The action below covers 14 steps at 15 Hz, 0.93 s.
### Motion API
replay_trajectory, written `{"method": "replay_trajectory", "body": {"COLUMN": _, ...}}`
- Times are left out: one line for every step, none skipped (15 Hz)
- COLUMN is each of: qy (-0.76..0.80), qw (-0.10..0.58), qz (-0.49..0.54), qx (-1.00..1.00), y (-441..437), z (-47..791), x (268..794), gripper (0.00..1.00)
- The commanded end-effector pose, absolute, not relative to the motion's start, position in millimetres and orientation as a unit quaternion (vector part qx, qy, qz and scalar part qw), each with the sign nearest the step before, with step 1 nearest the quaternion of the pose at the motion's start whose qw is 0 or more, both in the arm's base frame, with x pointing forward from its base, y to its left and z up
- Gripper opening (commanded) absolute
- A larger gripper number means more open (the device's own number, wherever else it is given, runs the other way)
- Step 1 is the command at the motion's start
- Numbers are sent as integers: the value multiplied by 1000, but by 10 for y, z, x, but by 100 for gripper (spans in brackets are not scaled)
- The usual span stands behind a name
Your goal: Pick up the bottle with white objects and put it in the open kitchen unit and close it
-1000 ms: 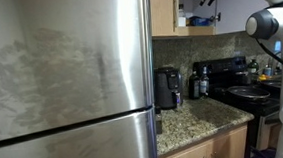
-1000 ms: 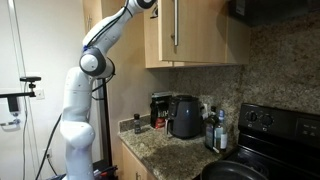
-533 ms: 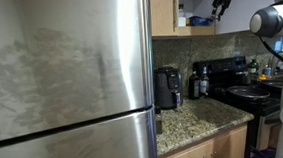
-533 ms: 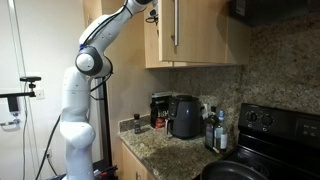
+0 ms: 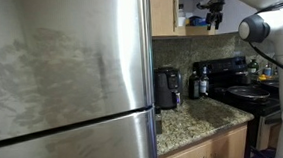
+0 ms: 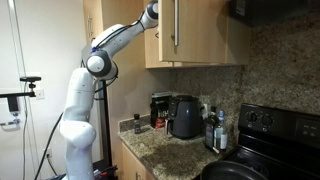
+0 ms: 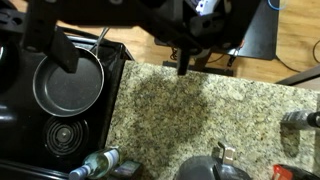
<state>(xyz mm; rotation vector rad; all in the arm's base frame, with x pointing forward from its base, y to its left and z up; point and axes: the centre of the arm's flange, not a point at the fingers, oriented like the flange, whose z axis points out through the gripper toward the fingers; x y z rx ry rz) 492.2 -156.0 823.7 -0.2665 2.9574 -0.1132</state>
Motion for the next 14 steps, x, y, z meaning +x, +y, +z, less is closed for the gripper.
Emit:
{"method": "replay_trajectory", "body": {"qy": 990, "qw": -7, "qz": -44, "qx": -136, "y": -1151, "z": 7360, "x": 5176, "gripper": 100}}
{"method": "replay_trajectory", "body": {"qy": 986, "qw": -31, "qz": -46, "qx": -155, "y": -1009, "z": 7148, "x": 5236, "gripper": 100}}
{"method": "replay_trajectory", "body": {"qy": 982, "qw": -53, "qz": -50, "qx": -174, "y": -855, "z": 6976, "x": 5241, "gripper": 100}}
{"method": "replay_trajectory", "body": {"qy": 976, "qw": -75, "qz": -57, "qx": -195, "y": -728, "z": 6813, "x": 5239, "gripper": 100}}
{"method": "replay_trajectory", "body": {"qy": 970, "qw": -81, "qz": -86, "qx": -210, "y": -651, "z": 6837, "x": 5176, "gripper": 100}}
{"method": "replay_trajectory", "body": {"qy": 981, "qw": -46, "qz": -87, "qx": -169, "y": -824, "z": 7356, "x": 5541, "gripper": 100}}
{"method": "replay_trajectory", "body": {"qy": 979, "qw": -47, "qz": -93, "qx": -173, "y": -750, "z": 7371, "x": 5518, "gripper": 100}}
{"method": "replay_trajectory", "body": {"qy": 979, "qw": -45, "qz": -93, "qx": -174, "y": -732, "z": 7387, "x": 5515, "gripper": 100}}
{"method": "replay_trajectory", "body": {"qy": 979, "qw": -46, "qz": -93, "qx": -173, "y": -742, "z": 7376, "x": 5523, "gripper": 100}}
{"method": "replay_trajectory", "body": {"qy": 980, "qw": -48, "qz": -94, "qx": -169, "y": -773, "z": 7362, "x": 5530, "gripper": 100}}
{"method": "replay_trajectory", "body": {"qy": 980, "qw": -48, "qz": -94, "qx": -168, "y": -793, "z": 7365, "x": 5527, "gripper": 100}}
{"method": "replay_trajectory", "body": {"qy": 972, "qw": -68, "qz": -99, "qx": -201, "y": -758, "z": 7331, "x": 5388, "gripper": 100}}
{"method": "replay_trajectory", "body": {"qy": 966, "qw": -71, "qz": -111, "qx": -223, "y": -709, "z": 7358, "x": 5186, "gripper": 100}}
{"method": "replay_trajectory", "body": {"qy": 957, "qw": -82, "qz": -126, "qx": -250, "y": -707, "z": 7402, "x": 4969, "gripper": 100}}
